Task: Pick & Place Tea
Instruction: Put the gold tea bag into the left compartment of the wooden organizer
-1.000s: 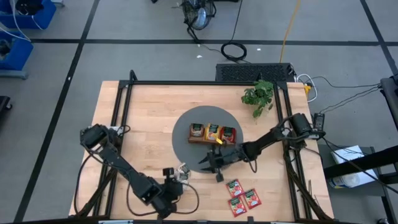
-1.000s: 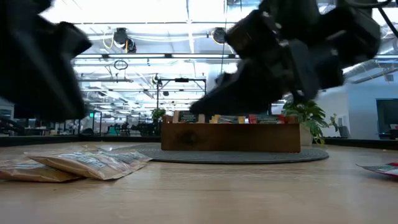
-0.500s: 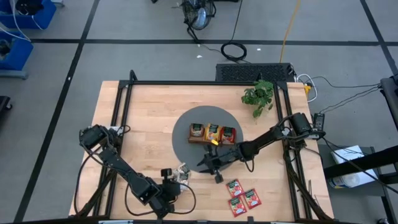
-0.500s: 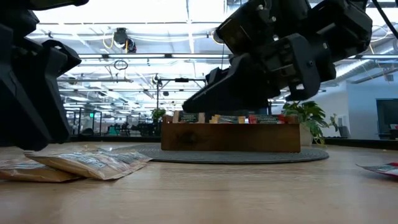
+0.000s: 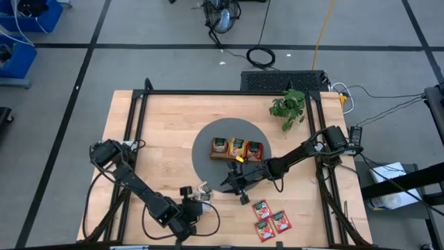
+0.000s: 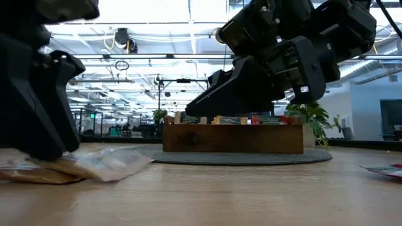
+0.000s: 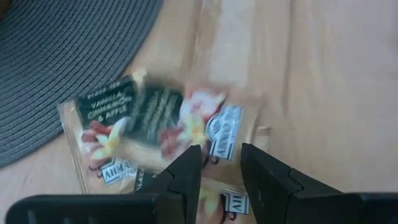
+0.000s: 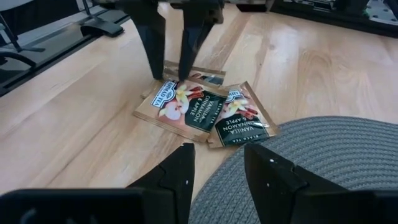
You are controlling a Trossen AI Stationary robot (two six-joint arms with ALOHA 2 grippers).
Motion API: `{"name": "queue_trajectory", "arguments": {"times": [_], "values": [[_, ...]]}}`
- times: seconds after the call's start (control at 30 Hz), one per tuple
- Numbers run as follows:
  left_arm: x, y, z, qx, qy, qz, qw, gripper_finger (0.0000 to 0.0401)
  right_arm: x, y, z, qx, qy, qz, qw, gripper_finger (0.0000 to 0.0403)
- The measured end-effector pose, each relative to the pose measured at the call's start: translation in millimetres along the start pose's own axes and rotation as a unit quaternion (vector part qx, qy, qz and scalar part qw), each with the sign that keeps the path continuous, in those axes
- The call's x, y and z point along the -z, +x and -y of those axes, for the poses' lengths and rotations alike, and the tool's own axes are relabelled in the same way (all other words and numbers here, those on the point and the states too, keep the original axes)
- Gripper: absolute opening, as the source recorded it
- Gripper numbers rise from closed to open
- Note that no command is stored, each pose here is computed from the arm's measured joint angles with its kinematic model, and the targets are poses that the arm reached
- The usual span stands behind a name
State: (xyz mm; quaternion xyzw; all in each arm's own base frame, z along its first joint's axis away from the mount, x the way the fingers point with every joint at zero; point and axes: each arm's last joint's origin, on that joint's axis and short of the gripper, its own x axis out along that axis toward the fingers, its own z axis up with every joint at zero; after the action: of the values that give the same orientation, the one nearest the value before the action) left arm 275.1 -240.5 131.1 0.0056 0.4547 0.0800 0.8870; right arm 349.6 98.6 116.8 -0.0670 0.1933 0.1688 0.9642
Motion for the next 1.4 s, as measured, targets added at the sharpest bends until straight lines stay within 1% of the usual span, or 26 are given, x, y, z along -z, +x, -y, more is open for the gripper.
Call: {"name": "queue_trajectory", "arguments": {"times": [0.33, 0.4, 0.5, 0.63, 0.8, 0.9, 1.0, 1.2, 1.4], "values": [[4, 2, -2, -0.005, 0.001, -0.001, 1.0, 0.012, 0, 0, 0, 0.0, -0.012, 0.003, 1.0, 0.0125], [8, 6, -5, -0.01, -0.007, -0.003, 1.0, 0.012, -1, 0, 0, -0.002, -0.007, 0.003, 1.0, 0.0125], [14, 11, -12, -0.012, -0.025, -0.004, 1.0, 0.012, -1, 0, -1, -0.025, 0.004, 0.005, 1.0, 0.0125], [19, 17, -18, -0.009, -0.04, -0.005, 0.999, 0.012, -1, 0, -2, -0.028, 0.004, 0.006, 1.0, 0.0125], [20, 18, -18, -0.001, -0.031, -0.007, 0.999, 0.0119, -1, 0, -2, -0.028, 0.004, 0.006, 1.0, 0.0125], [19, 17, -16, 0.003, -0.017, -0.004, 1.0, 0.0119, 0, 0, -2, -0.028, 0.004, 0.002, 1.0, 0.0125], [14, 11, -11, 0.002, 0.009, 0.011, 1.0, 0.012, 3, 0, -1, -0.029, 0.005, -0.014, 0.999, 0.0125], [-3, 3, -1, 0.012, 0.023, 0.041, 0.999, 0.012, 11, 3, 4, -0.006, 0.005, -0.024, 1.0, 0.0117], [-9, 4, -3, 0.001, 0.027, 0.063, 0.998, 0.012, 14, 5, 6, -0.004, 0.005, -0.023, 1.0, 0.0099]]}}
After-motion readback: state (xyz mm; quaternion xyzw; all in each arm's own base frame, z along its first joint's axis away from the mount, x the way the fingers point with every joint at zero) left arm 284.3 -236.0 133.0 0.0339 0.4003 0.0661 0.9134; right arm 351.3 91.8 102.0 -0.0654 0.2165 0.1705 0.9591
